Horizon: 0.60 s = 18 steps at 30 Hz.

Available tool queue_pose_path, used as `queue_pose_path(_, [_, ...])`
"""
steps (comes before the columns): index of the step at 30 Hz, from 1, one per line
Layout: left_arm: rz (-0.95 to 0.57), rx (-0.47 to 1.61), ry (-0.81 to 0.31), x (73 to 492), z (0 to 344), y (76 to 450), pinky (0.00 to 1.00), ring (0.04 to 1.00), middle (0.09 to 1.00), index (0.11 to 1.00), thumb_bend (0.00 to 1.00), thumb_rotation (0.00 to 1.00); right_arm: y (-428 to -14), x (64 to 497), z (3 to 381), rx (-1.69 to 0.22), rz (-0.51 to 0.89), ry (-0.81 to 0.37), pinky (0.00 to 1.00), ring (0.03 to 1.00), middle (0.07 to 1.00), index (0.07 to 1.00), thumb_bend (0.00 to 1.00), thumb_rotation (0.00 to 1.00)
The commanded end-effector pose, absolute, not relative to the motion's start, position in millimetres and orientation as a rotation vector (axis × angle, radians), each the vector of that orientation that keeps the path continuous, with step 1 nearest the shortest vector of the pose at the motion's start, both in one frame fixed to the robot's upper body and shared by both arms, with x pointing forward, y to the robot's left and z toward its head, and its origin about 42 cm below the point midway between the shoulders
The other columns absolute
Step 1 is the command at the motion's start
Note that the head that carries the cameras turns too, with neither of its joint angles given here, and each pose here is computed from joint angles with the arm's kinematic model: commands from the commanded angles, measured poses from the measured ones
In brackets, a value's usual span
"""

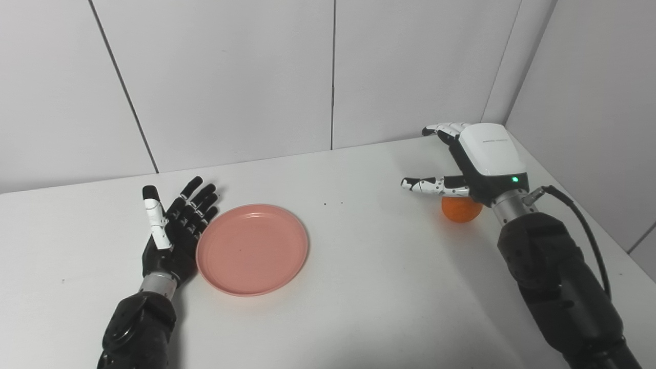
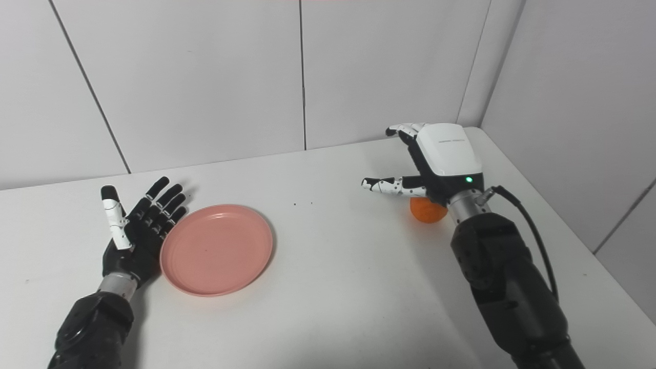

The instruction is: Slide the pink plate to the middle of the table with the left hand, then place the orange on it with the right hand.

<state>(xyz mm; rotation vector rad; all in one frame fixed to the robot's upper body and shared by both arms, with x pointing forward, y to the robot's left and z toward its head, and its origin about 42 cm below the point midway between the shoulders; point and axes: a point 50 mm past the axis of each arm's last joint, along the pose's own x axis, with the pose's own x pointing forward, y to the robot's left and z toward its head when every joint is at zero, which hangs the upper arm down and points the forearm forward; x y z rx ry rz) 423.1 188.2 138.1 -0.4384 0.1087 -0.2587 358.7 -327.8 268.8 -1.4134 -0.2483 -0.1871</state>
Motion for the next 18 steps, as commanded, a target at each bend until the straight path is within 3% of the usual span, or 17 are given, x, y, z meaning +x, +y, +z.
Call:
queue_pose_path(1, [-0.225,-0.418,0.228,410,108,193,0.95,0.9,0.809,0.823,0.99,1.0,-334,366,286,-1.415,-0.233,-0.281,0.74,0.774,0.773,0.724,0.85,0.78])
queue_pose_path(18, [-0.215,-0.426,0.235,408,108,195,0.97,0.893,0.802,0.811,0.98,1.0,-346,388,257,-1.399,-0.2,-0.156,0.74,0.77,0.781,0.755,0.85,0.8])
